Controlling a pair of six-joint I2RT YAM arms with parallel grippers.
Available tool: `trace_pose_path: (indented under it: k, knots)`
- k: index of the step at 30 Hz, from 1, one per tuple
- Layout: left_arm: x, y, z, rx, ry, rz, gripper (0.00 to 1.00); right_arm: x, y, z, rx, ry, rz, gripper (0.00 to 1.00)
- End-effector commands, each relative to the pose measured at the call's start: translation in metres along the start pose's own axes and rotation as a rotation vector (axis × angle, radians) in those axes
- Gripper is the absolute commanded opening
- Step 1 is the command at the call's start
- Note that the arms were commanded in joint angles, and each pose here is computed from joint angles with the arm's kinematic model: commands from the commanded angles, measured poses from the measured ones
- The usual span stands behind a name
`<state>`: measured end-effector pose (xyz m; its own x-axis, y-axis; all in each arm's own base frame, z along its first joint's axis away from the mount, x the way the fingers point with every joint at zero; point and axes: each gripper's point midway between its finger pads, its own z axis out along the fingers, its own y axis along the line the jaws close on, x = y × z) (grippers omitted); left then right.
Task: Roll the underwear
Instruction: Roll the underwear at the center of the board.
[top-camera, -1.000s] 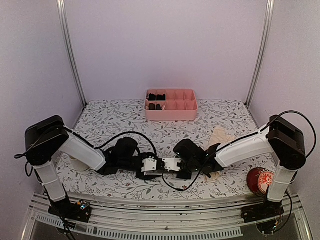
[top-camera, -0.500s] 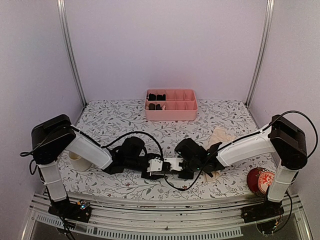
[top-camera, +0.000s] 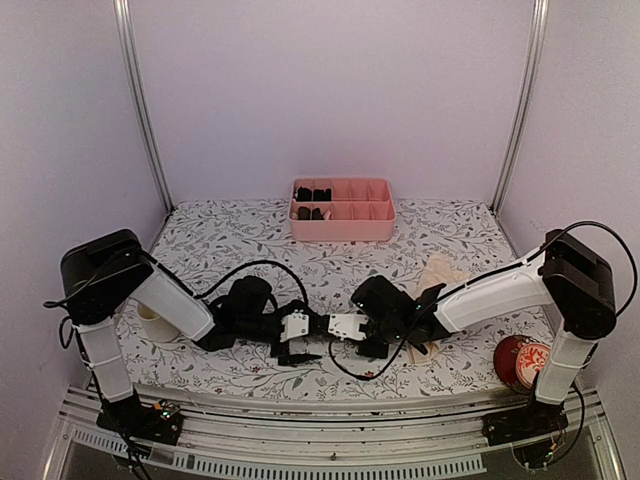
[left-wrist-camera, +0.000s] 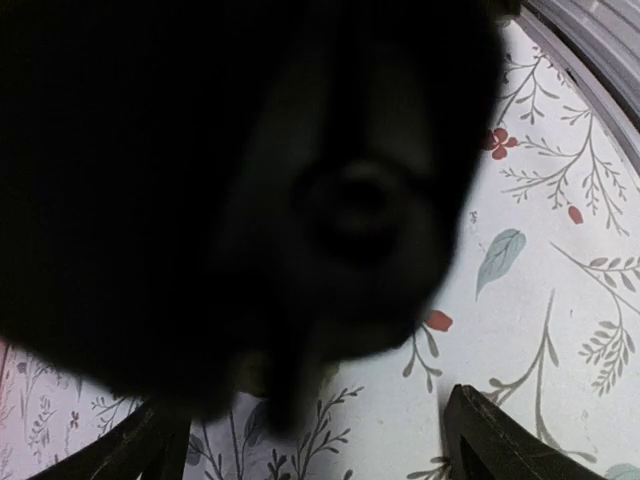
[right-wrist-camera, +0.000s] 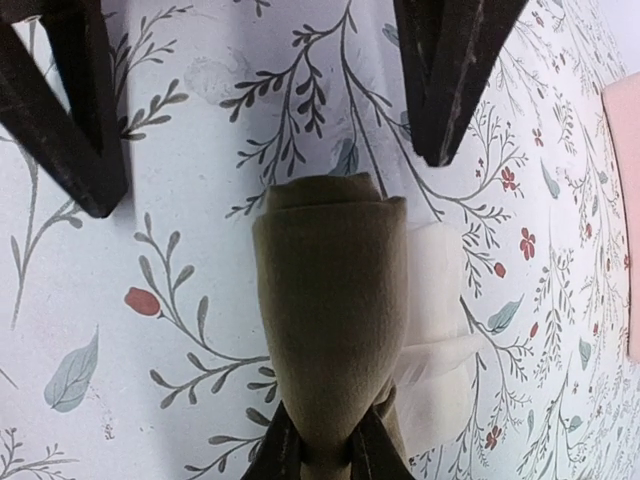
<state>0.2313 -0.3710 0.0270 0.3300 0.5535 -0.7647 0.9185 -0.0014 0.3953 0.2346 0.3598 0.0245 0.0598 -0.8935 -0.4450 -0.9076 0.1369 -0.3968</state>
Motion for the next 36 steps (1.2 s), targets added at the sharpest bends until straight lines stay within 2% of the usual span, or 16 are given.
trace_pose_path:
  k: [1, 8, 12, 22, 27, 30, 33, 34, 36]
  knots:
    - [0.002, 0.005, -0.007, -0.011, -0.028, -0.047, 0.92, 0.038, 0.055, -0.001, -0.211, 0.102, 0.012, 0.08]
    - [-0.009, -0.006, -0.007, 0.039, -0.098, -0.037, 0.96, 0.035, 0.058, -0.006, -0.235, 0.09, 0.017, 0.08]
    - [-0.006, -0.015, 0.0, 0.08, -0.087, -0.029, 0.95, 0.036, 0.059, -0.006, -0.24, 0.091, 0.019, 0.09]
    - [-0.008, -0.019, 0.011, 0.116, -0.073, -0.078, 0.84, 0.036, 0.062, -0.006, -0.258, 0.091, 0.018, 0.09]
    - [-0.008, -0.022, 0.016, 0.152, -0.064, -0.112, 0.72, 0.036, 0.062, -0.005, -0.257, 0.097, 0.017, 0.09]
    - [-0.006, -0.022, 0.02, 0.179, -0.033, -0.139, 0.57, 0.036, 0.06, -0.006, -0.252, 0.097, 0.018, 0.09]
    - [0.011, -0.032, 0.029, 0.225, 0.029, -0.18, 0.49, 0.034, 0.058, -0.008, -0.242, 0.088, 0.018, 0.1]
    - [0.014, -0.032, 0.03, 0.236, 0.044, -0.191, 0.42, 0.033, 0.057, -0.009, -0.238, 0.084, 0.019, 0.11]
    - [0.02, -0.034, 0.033, 0.262, 0.081, -0.223, 0.33, 0.033, 0.055, -0.01, -0.226, 0.082, 0.019, 0.11]
